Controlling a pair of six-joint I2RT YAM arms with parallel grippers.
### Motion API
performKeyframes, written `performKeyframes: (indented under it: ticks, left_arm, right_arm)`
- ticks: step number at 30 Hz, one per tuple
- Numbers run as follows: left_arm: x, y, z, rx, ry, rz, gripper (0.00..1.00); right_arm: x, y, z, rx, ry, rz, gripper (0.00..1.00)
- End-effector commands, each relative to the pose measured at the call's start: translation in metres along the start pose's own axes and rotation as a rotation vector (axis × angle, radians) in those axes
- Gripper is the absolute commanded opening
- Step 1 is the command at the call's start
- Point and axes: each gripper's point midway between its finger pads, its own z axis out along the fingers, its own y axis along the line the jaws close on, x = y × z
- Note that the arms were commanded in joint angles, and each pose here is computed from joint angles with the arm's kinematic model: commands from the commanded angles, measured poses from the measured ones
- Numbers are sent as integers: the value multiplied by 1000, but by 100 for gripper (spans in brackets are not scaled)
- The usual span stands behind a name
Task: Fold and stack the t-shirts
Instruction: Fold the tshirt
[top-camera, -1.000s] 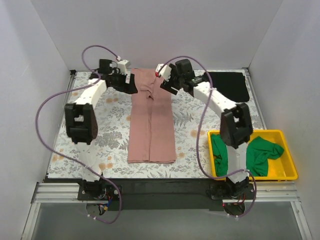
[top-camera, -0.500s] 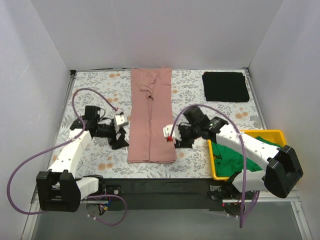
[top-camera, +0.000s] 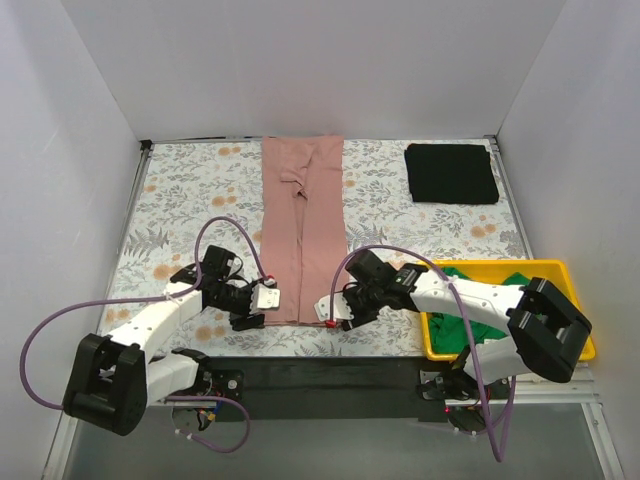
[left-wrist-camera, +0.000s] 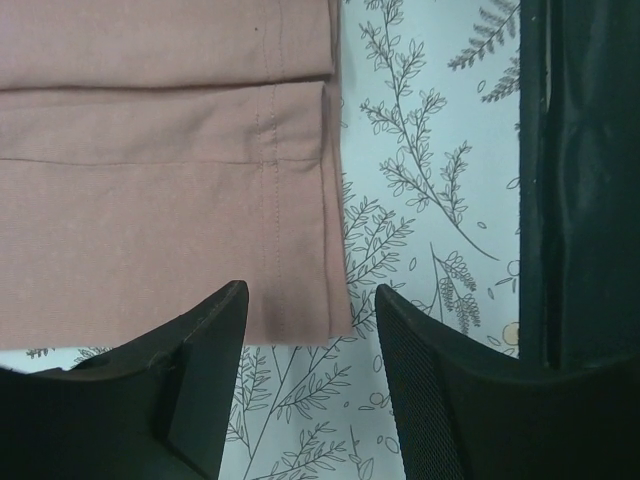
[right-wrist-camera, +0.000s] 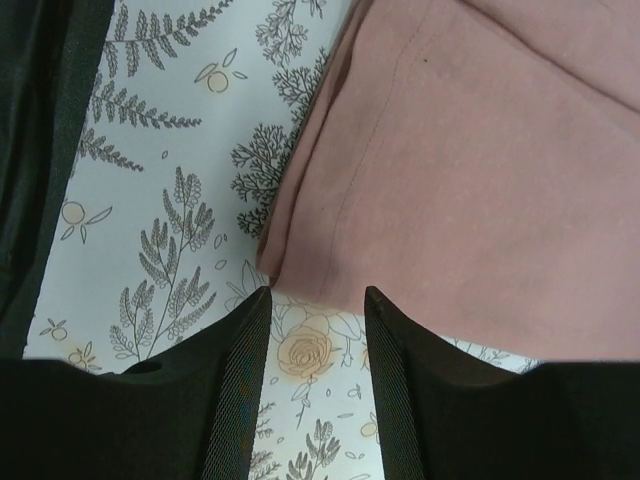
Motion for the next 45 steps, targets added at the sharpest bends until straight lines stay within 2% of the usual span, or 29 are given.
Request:
performKeyframes:
  ticks: [1,13,14,17,18,20,21,23,27,30,34,40,45]
  left_arm:
    - [6,12,3,-36,24,92,52]
    - [26,2,16,6,67,82,50]
    - [25,3,17,1,66,87,47]
    - [24,3,21,3,63,77,36]
    - [23,4,22,2,62,80,26]
    - [16,6,22,-8,48,82,16]
    - [12,6,21,-10,37,83,5]
    - [2,0,17,5,13,121,0]
    - [-11,-19,15,22,7,201,0]
    - [-22,-32,11,46,-11,169,0]
    - [-38,-23,3,7,-31,103,0]
    - [-53,29,-11,-139,-45,146,0]
    - [-64,98,-24,-220,-94,73,0]
  right_arm:
    - [-8,-2,12,8,-16,-57,48]
    - [11,26,33,-76,41,-84,47]
    - [13,26,35,-76,49,-83,46]
    - [21,24,41,-71,82,-66,33]
    - [22,22,43,-60,86,-51,20]
    - [22,18,45,-47,100,-27,6]
    - [22,17,44,-44,104,-10,1]
    - [12,15,38,-37,84,30,1]
    - [-11,36,21,-60,35,-7,1]
    - [-27,44,13,-73,-1,10,1]
    - [-36,21,-1,10,-7,12,1]
    - [-32,-43,-29,151,-26,4,1]
    - [-16,-98,-38,217,-5,-20,1]
